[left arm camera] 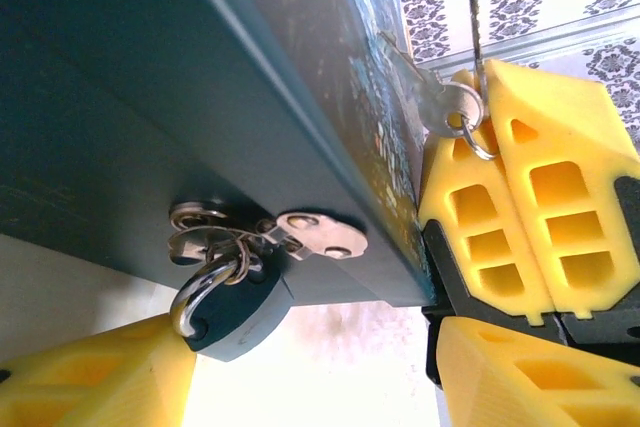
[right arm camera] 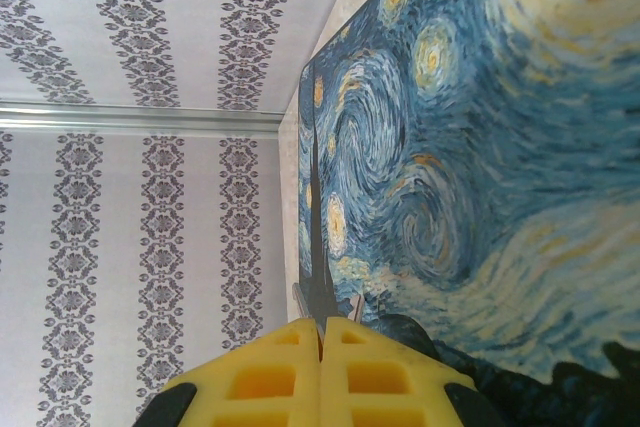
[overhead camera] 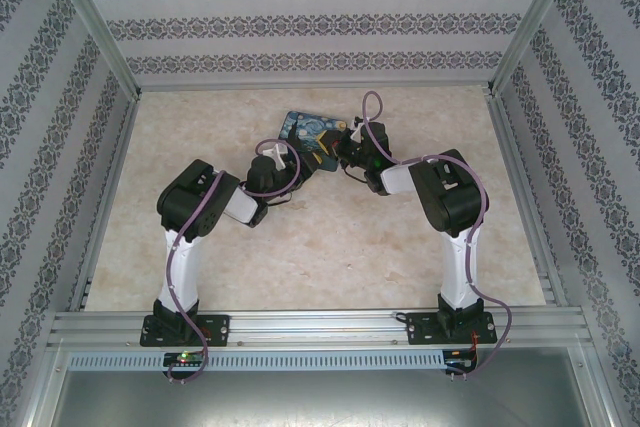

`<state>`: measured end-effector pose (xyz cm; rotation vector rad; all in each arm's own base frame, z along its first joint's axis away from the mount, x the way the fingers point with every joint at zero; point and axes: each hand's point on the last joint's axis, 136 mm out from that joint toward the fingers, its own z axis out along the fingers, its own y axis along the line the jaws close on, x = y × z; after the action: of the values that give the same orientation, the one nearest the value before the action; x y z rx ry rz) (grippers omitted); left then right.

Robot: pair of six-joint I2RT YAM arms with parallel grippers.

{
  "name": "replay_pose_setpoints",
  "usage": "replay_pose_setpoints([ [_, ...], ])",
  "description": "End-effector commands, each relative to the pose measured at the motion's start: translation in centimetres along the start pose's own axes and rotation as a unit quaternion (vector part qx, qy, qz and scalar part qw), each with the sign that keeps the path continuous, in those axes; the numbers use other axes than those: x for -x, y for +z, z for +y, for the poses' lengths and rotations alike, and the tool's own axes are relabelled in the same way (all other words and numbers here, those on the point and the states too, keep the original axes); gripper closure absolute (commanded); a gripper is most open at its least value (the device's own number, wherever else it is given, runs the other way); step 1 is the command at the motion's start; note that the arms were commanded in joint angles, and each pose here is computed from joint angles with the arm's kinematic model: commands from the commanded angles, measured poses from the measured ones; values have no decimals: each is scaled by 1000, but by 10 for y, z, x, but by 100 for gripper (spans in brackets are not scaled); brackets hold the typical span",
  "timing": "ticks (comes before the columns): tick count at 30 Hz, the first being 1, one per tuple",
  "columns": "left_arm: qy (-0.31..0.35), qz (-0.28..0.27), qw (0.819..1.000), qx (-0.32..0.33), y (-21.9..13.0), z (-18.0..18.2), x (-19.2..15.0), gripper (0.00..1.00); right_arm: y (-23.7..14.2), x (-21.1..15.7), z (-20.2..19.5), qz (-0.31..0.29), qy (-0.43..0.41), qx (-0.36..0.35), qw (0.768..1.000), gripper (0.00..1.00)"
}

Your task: Unlock a padlock with a key

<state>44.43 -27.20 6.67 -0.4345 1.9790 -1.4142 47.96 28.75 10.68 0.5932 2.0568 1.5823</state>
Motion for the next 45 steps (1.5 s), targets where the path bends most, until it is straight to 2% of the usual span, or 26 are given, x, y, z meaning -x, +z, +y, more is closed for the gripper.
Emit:
replay_pose_setpoints([
  [1,-16,0,1000,12,1,17,-6,35,-1,-4,-32,7,20,-32,999,100],
  [12,-17,8,1000,12,13,16,-10,30,0,-4,-32,9,20,-31,999,100],
  [16,-35,-2,999,-13,9,3,-8,36,0,-4,-33,8,21,-31,999,100],
  [27,-46,-20,999,-10,-1,4,-7,39,1,-4,-33,9,22,-30,999,100],
  [35,-38,-24,999,-21,-6,-13,-5,41,1,-4,-35,9,24,-31,999,100],
  [45,-42,-21,999,9,-3,3,-8,42,3,-4,-37,9,26,-32,999,100],
])
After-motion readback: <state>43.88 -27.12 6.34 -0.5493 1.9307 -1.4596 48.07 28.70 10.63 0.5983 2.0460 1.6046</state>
